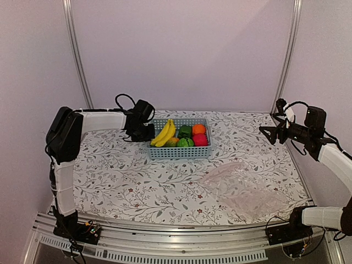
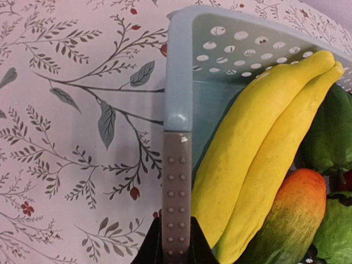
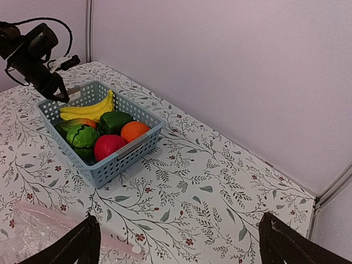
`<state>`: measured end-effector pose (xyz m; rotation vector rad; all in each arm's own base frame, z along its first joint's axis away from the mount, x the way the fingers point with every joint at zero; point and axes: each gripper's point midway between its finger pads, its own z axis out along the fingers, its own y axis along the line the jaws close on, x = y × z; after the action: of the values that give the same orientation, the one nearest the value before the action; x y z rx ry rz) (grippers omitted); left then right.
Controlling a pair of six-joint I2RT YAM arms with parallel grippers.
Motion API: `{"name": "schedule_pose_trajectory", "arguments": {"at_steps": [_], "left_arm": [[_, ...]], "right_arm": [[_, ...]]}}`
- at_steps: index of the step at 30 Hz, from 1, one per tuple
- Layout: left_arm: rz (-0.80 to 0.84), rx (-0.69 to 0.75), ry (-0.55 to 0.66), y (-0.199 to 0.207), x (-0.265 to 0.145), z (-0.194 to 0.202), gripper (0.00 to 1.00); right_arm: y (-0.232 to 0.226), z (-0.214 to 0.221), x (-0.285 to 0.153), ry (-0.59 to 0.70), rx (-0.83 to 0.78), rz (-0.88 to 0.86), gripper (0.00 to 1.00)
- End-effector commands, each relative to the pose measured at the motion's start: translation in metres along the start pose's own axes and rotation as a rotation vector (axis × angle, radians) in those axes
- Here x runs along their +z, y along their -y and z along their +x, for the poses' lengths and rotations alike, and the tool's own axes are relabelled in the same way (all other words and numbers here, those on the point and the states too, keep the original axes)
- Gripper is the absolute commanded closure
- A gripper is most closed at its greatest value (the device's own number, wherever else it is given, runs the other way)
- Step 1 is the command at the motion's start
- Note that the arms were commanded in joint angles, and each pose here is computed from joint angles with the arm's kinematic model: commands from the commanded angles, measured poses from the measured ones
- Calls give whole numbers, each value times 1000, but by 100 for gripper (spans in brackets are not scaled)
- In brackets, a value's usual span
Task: Place the food in the zip-top bag and seal the zipper
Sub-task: Move the bin to the center of the board.
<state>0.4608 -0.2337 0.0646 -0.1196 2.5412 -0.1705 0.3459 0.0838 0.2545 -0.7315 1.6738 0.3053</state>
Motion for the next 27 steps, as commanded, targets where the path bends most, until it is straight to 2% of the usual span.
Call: {"name": "schedule_pose_trajectory", "arguments": {"at_steps": [1, 5, 9, 12, 14, 17, 20, 27], "left_arm": [[72, 59, 33, 24, 16, -34, 98], [121, 62, 29, 38, 23, -41, 88], [122, 61, 61, 39, 12, -51, 55], [103, 49, 147, 36, -24, -68, 41], [113, 62, 231, 43, -63, -79, 36], [198, 115, 307, 72, -119, -73, 34], [331, 194, 338, 105, -159, -49, 35], [726, 370, 206, 170, -202, 54, 40]], "right_arm": [[-2, 3, 0, -9, 2, -15, 1], [-2, 5, 0, -13, 2, -14, 1], [-2, 5, 1, -15, 3, -17, 1], [-2, 6, 2, -15, 7, -24, 1], [-3, 6, 2, -16, 9, -28, 1], [-2, 6, 3, -15, 8, -30, 1], [-2, 6, 4, -15, 5, -33, 1], [-7, 10, 4, -32, 21, -60, 1]]}}
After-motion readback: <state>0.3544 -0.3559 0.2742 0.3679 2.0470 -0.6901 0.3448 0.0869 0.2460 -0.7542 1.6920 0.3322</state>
